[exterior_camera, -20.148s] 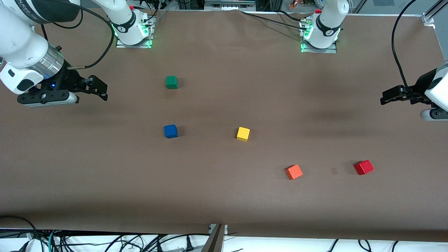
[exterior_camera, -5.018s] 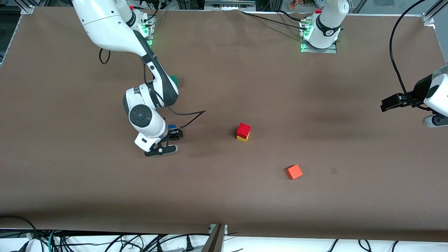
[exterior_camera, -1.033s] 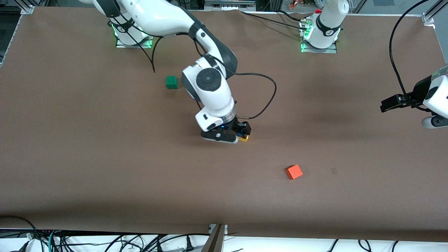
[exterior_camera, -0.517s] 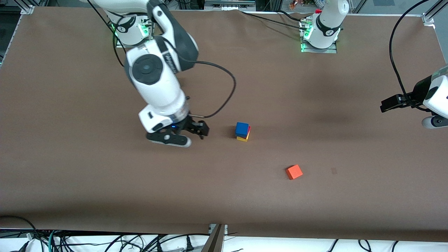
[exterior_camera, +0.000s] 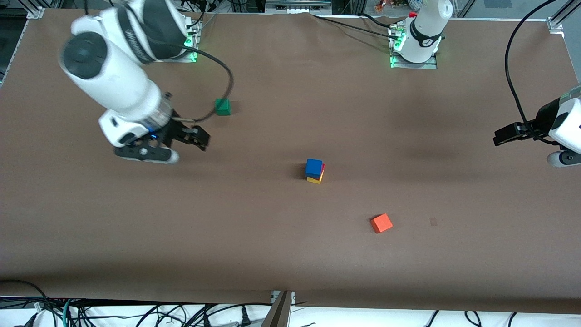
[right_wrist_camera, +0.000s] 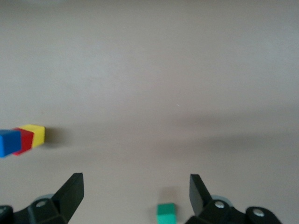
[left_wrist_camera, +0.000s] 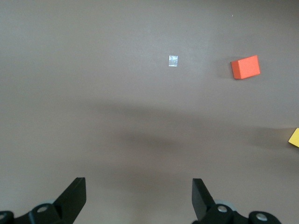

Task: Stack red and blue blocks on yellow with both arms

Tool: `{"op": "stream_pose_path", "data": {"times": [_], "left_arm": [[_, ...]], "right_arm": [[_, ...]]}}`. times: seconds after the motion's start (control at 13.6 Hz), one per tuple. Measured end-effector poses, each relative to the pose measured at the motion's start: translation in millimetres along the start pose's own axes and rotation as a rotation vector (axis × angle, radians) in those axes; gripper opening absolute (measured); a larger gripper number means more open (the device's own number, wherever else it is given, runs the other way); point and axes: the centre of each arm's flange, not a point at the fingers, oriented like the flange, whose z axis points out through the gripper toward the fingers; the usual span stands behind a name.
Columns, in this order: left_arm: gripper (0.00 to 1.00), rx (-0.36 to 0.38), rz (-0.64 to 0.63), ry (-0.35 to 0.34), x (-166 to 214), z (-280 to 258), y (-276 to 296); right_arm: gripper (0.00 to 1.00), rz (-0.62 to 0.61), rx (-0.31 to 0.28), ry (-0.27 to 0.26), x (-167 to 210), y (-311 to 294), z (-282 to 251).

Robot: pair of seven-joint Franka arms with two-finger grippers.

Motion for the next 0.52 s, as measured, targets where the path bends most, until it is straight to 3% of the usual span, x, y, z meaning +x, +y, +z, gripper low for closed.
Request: {"op": "stream_pose_path", "data": {"times": [0.15,0.3,0.52], "left_arm": [[1.00,0.000,0.000,0.000,0.0,0.0,0.0],[1.00,0.000,0.000,0.000,0.0,0.0,0.0],[1.00,0.000,0.000,0.000,0.0,0.0,0.3]], "right_arm": [[1.00,-0.056,0.015,-0.012,-3.2,49.6,-10.6],[1.00,-0.106,-0.015,0.000,-3.7,90.8,-21.0],[1.00,-0.155,-0.028,0.012,-0.8,111.1,-29.4]]}}
